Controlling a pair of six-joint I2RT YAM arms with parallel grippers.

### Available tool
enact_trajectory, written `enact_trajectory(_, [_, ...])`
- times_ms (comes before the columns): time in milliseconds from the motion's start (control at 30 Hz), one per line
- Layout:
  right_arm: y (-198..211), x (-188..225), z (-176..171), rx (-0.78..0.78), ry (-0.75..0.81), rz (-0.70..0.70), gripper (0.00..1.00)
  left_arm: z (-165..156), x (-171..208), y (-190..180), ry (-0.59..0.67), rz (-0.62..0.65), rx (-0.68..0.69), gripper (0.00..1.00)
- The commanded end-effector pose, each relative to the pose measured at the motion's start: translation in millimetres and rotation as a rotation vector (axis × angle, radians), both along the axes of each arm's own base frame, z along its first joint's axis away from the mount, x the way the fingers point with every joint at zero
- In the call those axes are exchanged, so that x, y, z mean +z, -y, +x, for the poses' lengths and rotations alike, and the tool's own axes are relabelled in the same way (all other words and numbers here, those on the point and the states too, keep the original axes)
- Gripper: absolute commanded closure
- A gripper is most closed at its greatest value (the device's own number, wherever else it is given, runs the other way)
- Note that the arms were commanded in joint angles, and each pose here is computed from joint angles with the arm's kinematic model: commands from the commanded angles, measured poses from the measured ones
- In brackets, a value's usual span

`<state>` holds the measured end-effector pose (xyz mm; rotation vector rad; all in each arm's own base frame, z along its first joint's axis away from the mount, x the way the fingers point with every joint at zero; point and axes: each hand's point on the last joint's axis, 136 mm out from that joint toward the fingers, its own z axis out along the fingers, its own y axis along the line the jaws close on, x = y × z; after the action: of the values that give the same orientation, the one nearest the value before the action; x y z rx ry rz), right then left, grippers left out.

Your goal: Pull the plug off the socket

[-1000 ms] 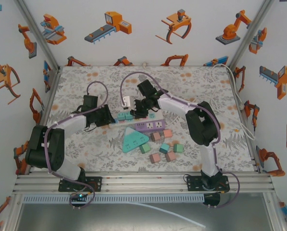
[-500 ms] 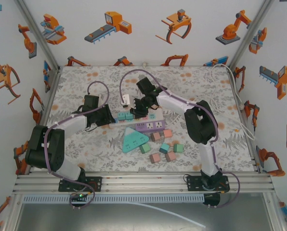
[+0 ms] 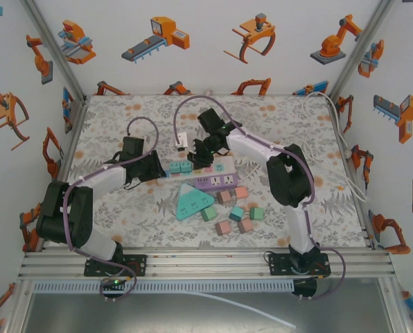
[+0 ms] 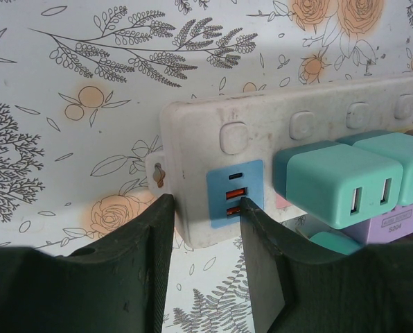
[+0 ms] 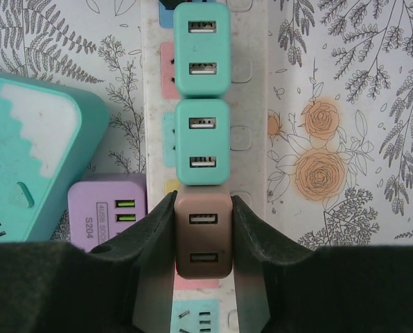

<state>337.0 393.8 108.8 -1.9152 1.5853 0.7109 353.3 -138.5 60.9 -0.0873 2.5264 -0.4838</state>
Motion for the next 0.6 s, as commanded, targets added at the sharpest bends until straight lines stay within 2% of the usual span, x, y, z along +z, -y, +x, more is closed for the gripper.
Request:
enact_trajectory(0, [-8,40,-3,0.025,0.057,0.088,0.79,-19,-21,-14,-0.08,0.109,-0.003,0.57])
enact_trajectory(367, [-1,66,-11,0.02,0.102,0.122,0.81,-15,7,-15,-0.024,0.107,-0.001,0.57])
enact_trajectory(567, [6,96,-8,-0.083,0.1,0.183,0.81,-15,50,-7,0.087,0.055,-0.035,0.53])
